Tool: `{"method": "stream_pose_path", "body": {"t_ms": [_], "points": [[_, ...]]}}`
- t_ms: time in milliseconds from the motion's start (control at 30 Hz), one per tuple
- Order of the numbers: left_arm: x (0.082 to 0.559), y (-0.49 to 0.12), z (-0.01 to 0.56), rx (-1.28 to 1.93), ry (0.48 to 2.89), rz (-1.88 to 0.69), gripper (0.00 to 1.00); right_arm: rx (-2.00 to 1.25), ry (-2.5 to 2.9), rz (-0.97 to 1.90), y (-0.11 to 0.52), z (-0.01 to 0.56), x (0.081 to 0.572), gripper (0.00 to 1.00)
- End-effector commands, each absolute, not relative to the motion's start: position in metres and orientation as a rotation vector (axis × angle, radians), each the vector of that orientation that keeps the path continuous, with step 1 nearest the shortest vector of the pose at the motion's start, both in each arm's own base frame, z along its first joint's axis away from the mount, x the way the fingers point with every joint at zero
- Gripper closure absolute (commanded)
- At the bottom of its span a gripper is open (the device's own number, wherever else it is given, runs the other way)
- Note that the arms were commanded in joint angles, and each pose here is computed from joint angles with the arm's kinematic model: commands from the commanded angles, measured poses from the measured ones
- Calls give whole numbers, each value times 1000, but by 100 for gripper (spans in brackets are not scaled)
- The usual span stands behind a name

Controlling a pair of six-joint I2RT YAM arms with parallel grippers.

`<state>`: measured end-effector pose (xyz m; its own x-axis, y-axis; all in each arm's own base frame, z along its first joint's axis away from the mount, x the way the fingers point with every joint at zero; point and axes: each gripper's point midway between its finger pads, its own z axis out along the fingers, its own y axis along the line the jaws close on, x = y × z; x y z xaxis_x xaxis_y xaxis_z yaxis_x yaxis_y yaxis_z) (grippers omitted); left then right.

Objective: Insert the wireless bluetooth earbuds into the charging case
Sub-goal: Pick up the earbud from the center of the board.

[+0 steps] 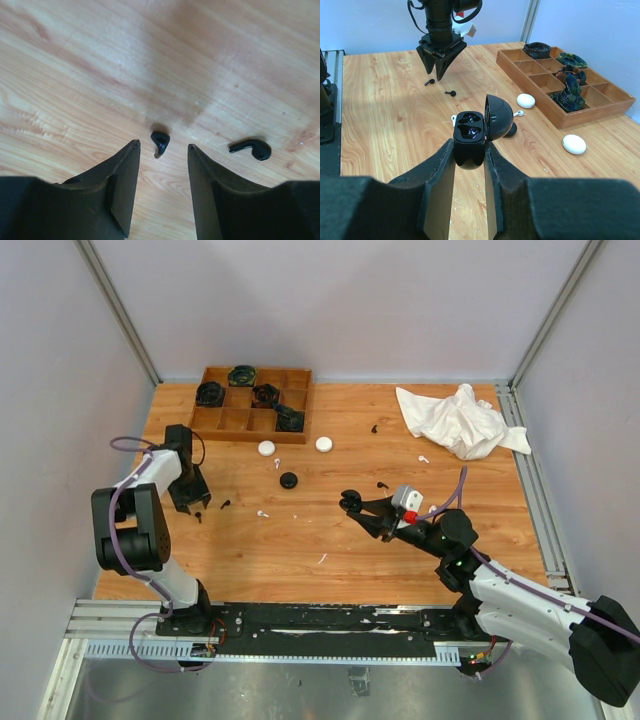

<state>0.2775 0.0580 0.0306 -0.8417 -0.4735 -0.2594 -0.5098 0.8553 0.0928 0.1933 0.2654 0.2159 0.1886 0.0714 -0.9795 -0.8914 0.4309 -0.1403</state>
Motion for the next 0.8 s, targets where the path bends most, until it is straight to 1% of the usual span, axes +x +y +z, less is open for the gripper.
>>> {"method": "stream_pose_path", "body": {"t_ms": [0, 67, 367, 767], "points": [[290, 67, 41, -692, 2782, 258, 53, -888, 1126, 824, 266, 225, 187, 98], [288, 68, 38, -673, 2797, 267, 55, -889, 1123, 826, 267, 226, 187, 98], [278, 66, 21, -665, 2859, 241, 57, -889, 1123, 830, 267, 226, 187, 98], [272, 57, 9, -702, 2881, 147, 65, -891, 1125, 832, 268, 226, 187, 98]]}}
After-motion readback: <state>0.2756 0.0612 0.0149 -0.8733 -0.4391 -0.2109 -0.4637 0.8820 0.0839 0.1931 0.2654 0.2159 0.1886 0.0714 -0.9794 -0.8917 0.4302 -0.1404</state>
